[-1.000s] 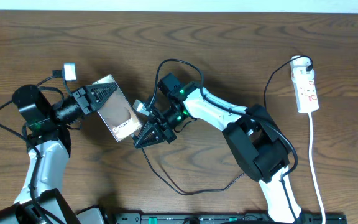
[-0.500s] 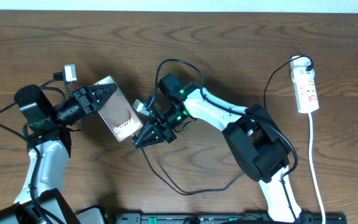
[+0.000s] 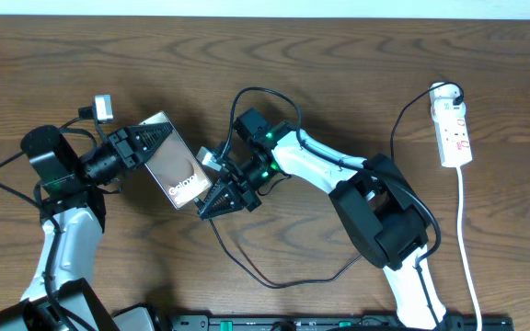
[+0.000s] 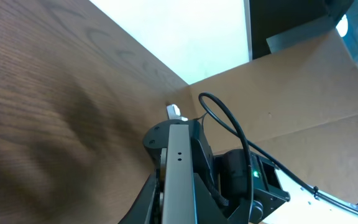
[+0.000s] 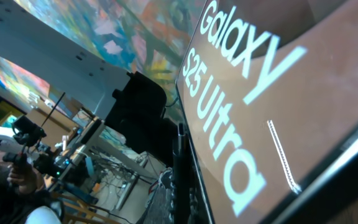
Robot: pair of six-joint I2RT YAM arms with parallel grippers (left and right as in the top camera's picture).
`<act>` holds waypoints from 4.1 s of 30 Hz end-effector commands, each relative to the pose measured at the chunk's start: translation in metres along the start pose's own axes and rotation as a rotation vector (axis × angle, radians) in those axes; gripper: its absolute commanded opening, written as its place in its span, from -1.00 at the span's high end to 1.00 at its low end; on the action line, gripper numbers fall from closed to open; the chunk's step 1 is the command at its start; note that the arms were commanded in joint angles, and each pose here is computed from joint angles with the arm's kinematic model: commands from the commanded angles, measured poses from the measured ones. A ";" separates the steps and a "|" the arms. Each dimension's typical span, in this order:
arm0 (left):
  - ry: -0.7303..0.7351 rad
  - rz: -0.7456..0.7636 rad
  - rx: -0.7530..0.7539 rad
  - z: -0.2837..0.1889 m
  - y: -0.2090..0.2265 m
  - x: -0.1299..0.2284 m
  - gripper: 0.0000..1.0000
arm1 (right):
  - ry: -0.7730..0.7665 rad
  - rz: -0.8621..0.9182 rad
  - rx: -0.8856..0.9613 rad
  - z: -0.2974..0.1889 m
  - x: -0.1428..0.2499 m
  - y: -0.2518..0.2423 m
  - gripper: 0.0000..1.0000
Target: Plug charger to phone and switch on socket
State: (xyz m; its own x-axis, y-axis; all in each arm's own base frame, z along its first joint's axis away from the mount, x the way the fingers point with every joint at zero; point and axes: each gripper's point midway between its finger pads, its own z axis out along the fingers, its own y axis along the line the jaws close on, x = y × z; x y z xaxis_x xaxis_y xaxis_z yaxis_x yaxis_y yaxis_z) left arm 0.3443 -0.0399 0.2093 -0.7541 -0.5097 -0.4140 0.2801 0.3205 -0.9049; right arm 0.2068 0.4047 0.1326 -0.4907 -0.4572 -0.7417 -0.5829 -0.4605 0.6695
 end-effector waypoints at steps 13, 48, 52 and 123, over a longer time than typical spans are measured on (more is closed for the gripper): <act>-0.005 0.001 0.016 0.001 -0.007 -0.005 0.85 | -0.018 -0.001 -0.011 -0.003 -0.003 0.002 0.97; 0.025 -0.022 0.044 0.001 -0.012 0.000 0.85 | -0.027 -0.002 -0.008 -0.007 -0.005 0.002 0.97; 0.025 -0.020 0.044 0.001 -0.012 0.000 0.85 | -0.030 -0.002 -0.012 -0.007 -0.005 0.003 0.97; 0.024 0.029 0.045 0.001 -0.013 0.000 0.85 | -0.033 0.030 -0.011 -0.008 -0.010 -0.001 0.98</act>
State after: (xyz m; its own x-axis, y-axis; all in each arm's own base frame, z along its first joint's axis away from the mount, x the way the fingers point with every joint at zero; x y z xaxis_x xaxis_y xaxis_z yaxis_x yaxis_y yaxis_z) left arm 0.3455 -0.0397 0.2160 -0.7477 -0.5107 -0.4244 0.2976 0.3136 -0.9017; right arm 0.2120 0.4070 0.1324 -0.5084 -0.4677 -0.7230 -0.5736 -0.4423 0.6894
